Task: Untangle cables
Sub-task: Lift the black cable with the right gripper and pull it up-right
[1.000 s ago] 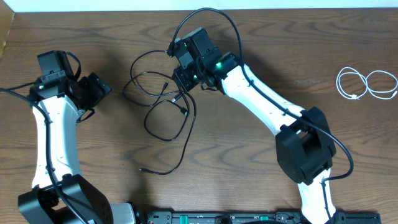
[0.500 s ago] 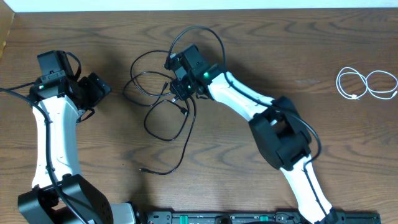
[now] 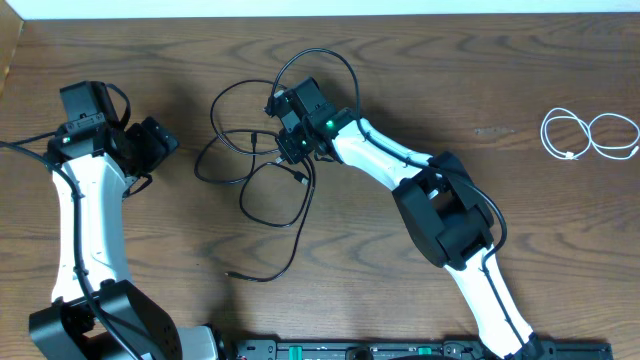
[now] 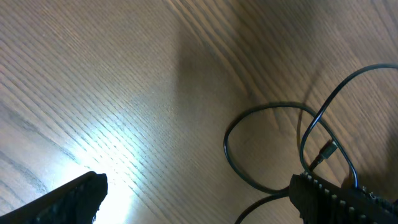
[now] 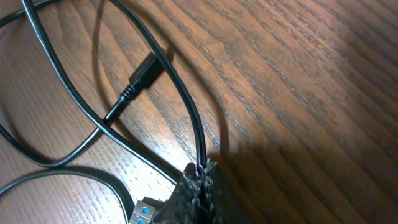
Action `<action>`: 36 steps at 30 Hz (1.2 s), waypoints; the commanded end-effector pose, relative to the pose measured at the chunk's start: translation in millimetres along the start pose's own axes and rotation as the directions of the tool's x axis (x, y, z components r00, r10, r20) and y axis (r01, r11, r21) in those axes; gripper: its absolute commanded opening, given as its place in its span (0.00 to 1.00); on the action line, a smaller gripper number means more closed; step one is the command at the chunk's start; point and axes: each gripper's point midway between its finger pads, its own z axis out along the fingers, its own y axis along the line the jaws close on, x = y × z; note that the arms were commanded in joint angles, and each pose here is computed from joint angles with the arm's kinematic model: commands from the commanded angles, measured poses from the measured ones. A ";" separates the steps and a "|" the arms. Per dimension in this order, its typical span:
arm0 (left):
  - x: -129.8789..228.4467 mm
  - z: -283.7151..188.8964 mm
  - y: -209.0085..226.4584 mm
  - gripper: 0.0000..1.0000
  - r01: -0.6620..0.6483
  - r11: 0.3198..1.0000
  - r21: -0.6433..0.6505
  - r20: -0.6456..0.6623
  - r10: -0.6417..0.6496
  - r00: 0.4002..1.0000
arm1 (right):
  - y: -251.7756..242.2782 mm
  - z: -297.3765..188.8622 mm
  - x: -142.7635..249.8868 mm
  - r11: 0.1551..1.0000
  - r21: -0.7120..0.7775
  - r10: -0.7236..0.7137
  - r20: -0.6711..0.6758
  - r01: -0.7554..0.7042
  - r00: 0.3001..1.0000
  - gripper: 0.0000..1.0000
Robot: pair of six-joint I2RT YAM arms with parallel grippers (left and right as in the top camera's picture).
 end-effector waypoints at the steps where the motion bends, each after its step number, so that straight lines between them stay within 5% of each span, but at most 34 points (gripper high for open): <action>1: 1.5 3.1 4.6 0.98 0.007 1.000 -0.022 -0.005 -0.007 1.000 | 12.0 -33.8 -35.6 0.998 -0.057 -0.022 0.089 0.027 0.996 0.01; 17: 1.5 3.1 4.6 0.98 0.007 1.000 -0.022 -0.005 -0.007 1.000 | 81.5 -207.8 -139.5 0.957 -0.073 -0.220 0.438 0.279 0.872 0.01; 36: 1.5 3.1 4.6 0.98 0.007 1.000 -0.022 -0.005 -0.007 1.000 | 118.8 -326.9 -174.5 0.914 0.038 -0.334 0.632 0.403 0.699 0.01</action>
